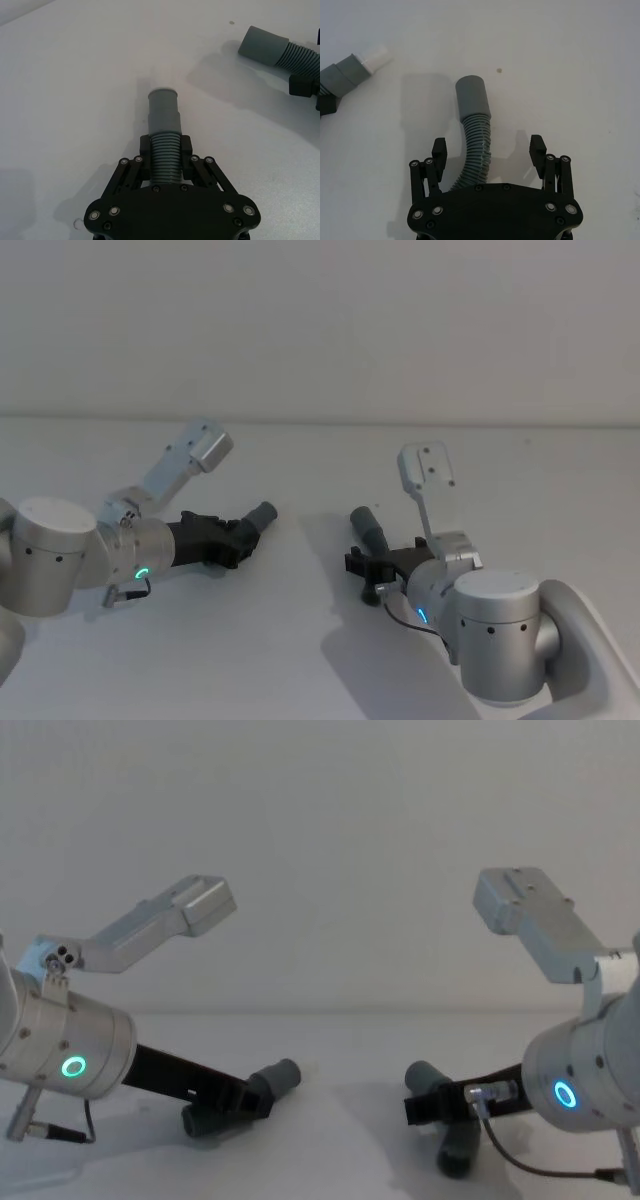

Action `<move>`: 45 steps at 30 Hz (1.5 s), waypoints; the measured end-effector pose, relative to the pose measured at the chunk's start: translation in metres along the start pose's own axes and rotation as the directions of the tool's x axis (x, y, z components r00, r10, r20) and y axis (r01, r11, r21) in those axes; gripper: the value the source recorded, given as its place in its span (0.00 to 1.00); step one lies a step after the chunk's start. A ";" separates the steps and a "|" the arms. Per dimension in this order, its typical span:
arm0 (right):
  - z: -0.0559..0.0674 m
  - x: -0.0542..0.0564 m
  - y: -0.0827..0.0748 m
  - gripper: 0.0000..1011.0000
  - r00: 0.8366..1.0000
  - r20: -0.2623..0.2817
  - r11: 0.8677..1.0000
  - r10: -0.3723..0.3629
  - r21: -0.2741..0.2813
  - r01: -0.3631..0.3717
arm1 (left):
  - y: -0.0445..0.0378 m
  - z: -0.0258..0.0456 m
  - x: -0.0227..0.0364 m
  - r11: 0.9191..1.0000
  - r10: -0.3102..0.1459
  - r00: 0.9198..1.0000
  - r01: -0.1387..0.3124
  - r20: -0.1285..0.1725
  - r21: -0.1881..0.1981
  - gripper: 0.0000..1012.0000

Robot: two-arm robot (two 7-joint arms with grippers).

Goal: Use both hands to pick up one end of the pipe from the table, align the ends, and insert them.

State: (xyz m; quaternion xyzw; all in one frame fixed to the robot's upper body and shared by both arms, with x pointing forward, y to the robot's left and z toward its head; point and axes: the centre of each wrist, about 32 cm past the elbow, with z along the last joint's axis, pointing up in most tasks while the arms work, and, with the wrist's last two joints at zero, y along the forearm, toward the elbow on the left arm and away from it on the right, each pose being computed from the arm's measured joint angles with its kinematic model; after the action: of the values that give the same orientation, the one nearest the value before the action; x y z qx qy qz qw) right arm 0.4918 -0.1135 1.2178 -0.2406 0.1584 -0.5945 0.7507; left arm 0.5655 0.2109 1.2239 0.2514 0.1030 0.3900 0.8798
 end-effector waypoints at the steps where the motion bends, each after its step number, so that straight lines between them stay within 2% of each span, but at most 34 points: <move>1: -0.001 0.000 0.000 0.99 1.000 0.001 1.000 0.000 -0.001 0.000 | 0.0000 0.0000 0.0000 1.000 0.000 1.000 0.000 0.000 0.000 0.31; 6: -0.001 -0.001 0.000 0.97 1.000 0.005 1.000 0.000 -0.002 0.000 | 0.0000 0.0000 0.0000 1.000 0.000 1.000 0.000 0.000 0.000 0.31; 12: -0.002 -0.002 0.000 0.85 1.000 0.008 1.000 0.000 -0.003 0.000 | 0.0000 0.0000 0.0000 1.000 0.000 1.000 0.000 0.000 0.000 0.31; 14: -0.002 -0.002 0.000 0.76 1.000 0.008 1.000 0.001 -0.004 -0.001 | 0.0000 0.0000 0.0000 1.000 0.000 1.000 0.000 0.000 0.000 0.31; 17: -0.003 -0.002 0.000 0.71 1.000 0.009 1.000 0.001 -0.004 -0.001 | 0.0000 0.0000 0.0000 1.000 0.000 1.000 0.000 0.000 0.000 0.31; 19: -0.003 -0.002 0.000 0.62 1.000 0.010 1.000 0.001 -0.004 -0.001 | 0.0000 0.0000 0.0000 1.000 0.000 1.000 0.000 0.000 0.000 0.31; 21: -0.003 -0.002 0.000 0.58 1.000 0.010 1.000 0.001 -0.004 -0.001 | 0.0000 0.0000 0.0000 1.000 0.000 1.000 0.000 0.000 0.000 0.31; 22: -0.003 -0.003 0.000 0.52 1.000 0.011 1.000 0.001 -0.004 -0.001 | 0.0000 0.0000 0.0000 1.000 0.000 1.000 0.000 0.000 0.000 0.31; 28: -0.003 -0.003 0.000 0.31 1.000 0.011 1.000 0.002 -0.005 -0.002 | 0.0000 0.0000 0.0000 1.000 0.000 1.000 0.000 0.000 0.000 0.31; 34: -0.003 -0.003 0.000 0.18 1.000 0.012 1.000 0.003 -0.004 -0.003 | 0.0000 0.0000 0.0000 1.000 0.000 1.000 0.000 0.000 0.000 0.31; 45: -0.003 -0.003 0.000 0.14 1.000 0.012 1.000 0.002 -0.004 -0.002 | -0.0002 0.0004 -0.0001 1.000 0.000 1.000 0.000 0.001 0.000 0.31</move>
State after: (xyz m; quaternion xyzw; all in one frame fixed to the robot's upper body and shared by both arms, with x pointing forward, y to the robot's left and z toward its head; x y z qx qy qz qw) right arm 0.4892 -0.1114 1.2149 -0.2454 0.1553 -0.5920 0.7518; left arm 0.5657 0.2105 1.2242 0.2517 0.1026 0.3897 0.8799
